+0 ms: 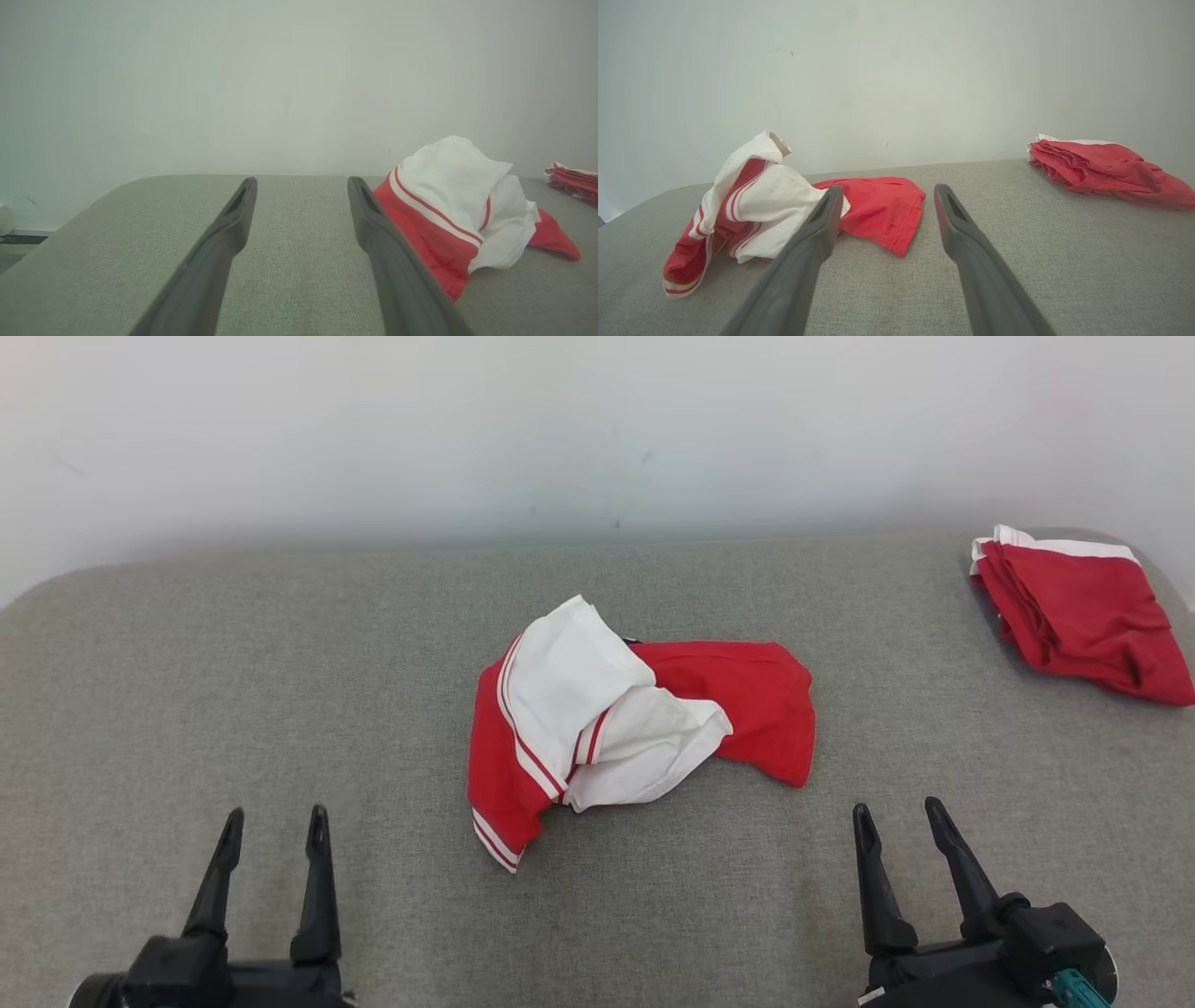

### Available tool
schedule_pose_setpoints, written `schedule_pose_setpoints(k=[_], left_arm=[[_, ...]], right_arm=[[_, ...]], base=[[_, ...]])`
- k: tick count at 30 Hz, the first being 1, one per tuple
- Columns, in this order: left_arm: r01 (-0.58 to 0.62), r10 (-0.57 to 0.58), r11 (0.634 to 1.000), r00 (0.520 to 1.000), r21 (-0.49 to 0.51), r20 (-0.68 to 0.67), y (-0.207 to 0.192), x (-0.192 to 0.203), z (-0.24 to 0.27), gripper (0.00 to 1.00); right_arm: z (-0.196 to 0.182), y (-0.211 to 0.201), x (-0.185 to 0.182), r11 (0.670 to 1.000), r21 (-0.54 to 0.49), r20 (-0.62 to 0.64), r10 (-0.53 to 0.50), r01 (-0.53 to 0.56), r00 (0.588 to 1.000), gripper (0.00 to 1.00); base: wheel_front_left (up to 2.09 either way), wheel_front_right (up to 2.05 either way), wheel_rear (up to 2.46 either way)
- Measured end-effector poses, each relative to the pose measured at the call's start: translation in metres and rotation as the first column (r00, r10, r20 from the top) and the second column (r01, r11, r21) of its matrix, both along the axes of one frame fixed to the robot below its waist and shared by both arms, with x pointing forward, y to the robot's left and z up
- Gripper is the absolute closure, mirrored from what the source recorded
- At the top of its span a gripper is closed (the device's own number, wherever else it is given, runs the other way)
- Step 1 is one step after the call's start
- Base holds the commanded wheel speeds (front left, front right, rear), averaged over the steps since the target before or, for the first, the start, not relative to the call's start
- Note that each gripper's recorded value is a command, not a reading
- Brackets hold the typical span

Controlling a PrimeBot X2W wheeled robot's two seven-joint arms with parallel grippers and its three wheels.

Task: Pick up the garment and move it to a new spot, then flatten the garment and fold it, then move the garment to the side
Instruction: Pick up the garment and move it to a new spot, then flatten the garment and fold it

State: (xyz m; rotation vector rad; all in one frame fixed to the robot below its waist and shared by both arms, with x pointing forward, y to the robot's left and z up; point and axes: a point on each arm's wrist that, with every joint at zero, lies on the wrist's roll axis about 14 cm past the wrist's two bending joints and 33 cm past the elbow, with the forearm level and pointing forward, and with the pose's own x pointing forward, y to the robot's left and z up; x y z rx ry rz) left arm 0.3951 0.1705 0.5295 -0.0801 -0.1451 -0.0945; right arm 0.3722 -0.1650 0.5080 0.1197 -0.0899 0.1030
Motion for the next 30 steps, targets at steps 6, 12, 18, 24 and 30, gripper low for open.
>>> schedule_pose_setpoints(k=[6,12,18,24,30], left_arm=[[-0.017,0.017,1.0,0.999,0.02,-0.028,0.002,-0.017,-0.011,0.0],[-0.031,0.032,0.999,0.999,0.02,-0.041,0.006,-0.021,-0.017,0.0],[-0.05,0.051,0.998,0.998,0.023,-0.048,0.01,-0.026,-0.019,0.0],[-0.056,0.057,0.998,0.997,0.028,-0.061,0.011,-0.027,-0.023,0.0],[-0.05,0.052,0.998,0.995,0.028,-0.079,0.009,-0.028,-0.029,0.0]], right_arm=[[-0.001,0.001,-0.002,1.0,-0.007,-0.003,0.004,-0.004,1.0,0.0],[-0.004,0.0,-0.002,1.0,-0.014,-0.01,0.002,-0.002,1.0,0.0],[-0.011,-0.003,-0.008,1.0,-0.015,-0.032,-0.007,0.007,0.999,0.0],[-0.016,-0.003,-0.012,1.0,-0.015,-0.049,-0.01,0.009,0.999,0.0],[-0.02,-0.003,-0.013,1.0,-0.014,-0.061,-0.01,0.009,0.998,0.0]], base=[[0.0,0.0,0.0],[0.0,0.0,0.0],[0.0,0.0,0.0],[0.0,0.0,0.0],[0.0,0.0,0.0]])
